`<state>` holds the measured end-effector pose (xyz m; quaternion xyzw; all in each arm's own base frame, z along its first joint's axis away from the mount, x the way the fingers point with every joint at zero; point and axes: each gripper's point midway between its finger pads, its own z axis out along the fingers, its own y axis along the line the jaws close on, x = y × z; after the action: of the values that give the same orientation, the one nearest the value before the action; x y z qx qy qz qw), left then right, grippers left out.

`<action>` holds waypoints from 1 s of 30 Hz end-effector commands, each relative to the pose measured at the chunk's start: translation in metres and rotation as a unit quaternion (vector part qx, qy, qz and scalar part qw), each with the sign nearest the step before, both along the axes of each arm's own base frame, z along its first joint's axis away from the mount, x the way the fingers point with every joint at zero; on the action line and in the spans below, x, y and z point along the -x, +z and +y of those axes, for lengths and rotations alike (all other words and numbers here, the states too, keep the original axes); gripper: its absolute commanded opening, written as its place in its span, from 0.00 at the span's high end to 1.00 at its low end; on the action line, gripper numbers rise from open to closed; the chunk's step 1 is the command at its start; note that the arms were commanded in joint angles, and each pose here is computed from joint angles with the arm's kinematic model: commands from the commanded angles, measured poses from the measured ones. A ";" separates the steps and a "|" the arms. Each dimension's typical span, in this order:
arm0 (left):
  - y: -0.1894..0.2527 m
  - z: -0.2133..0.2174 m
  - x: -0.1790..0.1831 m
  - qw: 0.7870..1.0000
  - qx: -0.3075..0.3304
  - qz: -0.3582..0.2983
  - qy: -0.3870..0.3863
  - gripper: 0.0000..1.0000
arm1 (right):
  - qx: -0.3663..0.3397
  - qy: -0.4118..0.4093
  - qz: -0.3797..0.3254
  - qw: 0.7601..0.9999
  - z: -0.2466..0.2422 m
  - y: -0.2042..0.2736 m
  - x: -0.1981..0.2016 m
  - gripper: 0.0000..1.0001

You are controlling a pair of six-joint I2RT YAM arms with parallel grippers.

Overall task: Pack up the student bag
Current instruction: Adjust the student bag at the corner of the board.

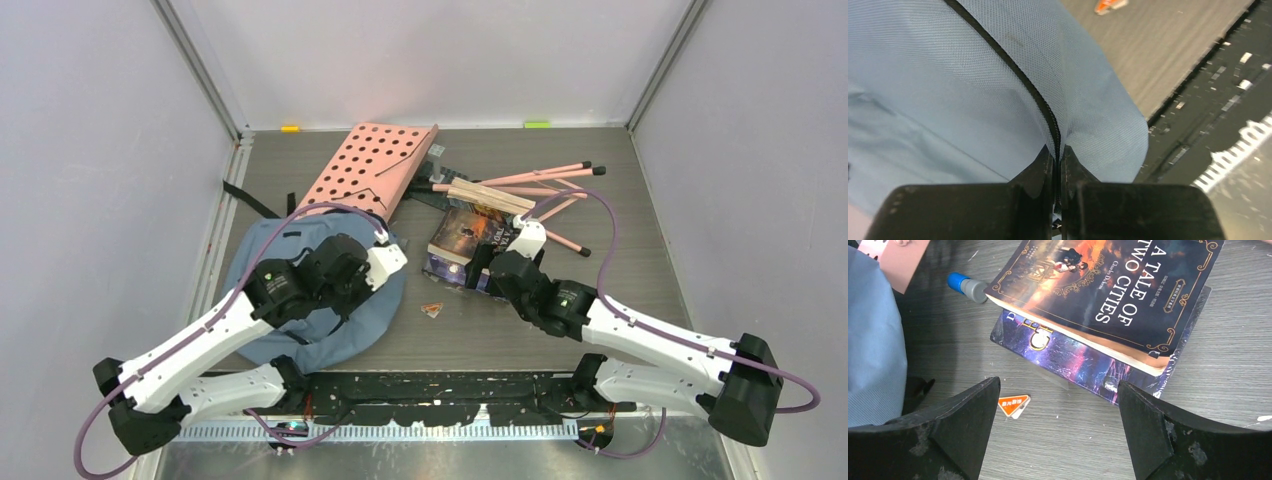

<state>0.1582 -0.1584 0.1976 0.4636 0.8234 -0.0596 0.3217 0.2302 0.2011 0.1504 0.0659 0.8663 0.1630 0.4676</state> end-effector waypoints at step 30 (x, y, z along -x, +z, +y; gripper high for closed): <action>0.033 -0.111 0.000 0.959 0.275 0.056 0.041 0.07 | 0.019 0.011 -0.061 0.998 -0.030 0.042 0.008 0.03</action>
<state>0.1560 -0.2598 0.1518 0.3255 0.8637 -0.2300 0.3086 0.2202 0.1812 0.1733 0.0587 0.8503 0.1750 0.4929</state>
